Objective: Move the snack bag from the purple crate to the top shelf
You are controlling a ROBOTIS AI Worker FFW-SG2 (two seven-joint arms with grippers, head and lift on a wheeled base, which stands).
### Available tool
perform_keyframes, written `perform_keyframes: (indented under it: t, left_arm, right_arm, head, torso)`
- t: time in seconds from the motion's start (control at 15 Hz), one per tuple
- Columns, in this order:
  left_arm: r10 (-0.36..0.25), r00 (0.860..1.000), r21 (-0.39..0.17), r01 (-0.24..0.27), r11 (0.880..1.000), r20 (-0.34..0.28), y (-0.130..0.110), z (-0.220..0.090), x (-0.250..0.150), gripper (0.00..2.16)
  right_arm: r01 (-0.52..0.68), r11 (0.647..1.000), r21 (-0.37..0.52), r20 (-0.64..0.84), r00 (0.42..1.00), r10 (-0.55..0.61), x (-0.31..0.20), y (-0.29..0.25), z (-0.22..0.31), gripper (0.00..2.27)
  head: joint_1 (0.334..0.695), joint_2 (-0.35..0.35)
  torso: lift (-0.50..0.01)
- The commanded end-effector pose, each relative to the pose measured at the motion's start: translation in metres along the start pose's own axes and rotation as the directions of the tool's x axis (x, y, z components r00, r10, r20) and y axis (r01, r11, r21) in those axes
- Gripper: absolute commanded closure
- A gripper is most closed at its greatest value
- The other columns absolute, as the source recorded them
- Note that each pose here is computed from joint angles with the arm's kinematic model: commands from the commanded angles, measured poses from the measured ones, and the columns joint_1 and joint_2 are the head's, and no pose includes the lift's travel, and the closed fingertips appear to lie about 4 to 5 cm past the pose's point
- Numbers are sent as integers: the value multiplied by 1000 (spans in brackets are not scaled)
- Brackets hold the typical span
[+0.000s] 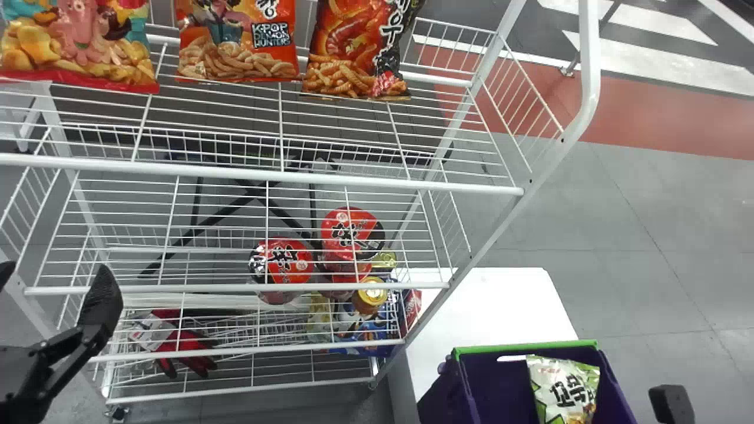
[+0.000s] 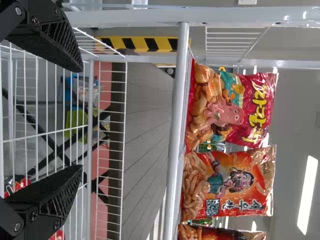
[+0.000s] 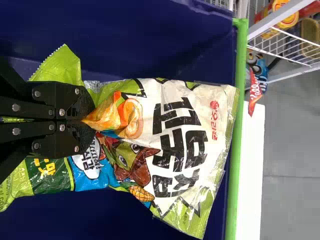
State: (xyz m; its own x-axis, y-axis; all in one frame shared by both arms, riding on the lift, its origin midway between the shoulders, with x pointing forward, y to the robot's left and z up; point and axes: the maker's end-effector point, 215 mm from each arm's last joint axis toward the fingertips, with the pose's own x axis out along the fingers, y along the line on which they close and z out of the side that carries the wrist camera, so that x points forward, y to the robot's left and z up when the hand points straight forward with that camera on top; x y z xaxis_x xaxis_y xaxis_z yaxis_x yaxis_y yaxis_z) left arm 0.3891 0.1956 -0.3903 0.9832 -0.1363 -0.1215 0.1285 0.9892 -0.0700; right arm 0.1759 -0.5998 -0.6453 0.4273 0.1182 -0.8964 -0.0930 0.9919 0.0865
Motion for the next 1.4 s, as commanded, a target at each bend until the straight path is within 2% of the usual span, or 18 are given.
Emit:
perform_keyframes:
  t: [0.0, 1.2, 1.33]
  left_arm:
    - [-1, 1000, -1, 1, 1000, 4, -1, 2, 0, 140]
    - [-13, 1000, 1, 13, 1000, 9, -6, 6, -1, 137]
    - [-14, 1000, 2, 14, 1000, 6, -6, 6, -2, 137]
  right_arm:
    - [4, 1000, 4, 10, 1000, -4, -3, -3, 4, 1959]
    - [17, 1000, -14, 62, 998, -16, -12, -15, 22, 1959]
    - [20, 1000, -15, 60, 998, -19, -13, -15, 20, 2010]
  head:
    - [695, -350]
    - [695, -350]
    - [695, -350]
  torso:
    - [-168]
    - [-96]
    - [-88]
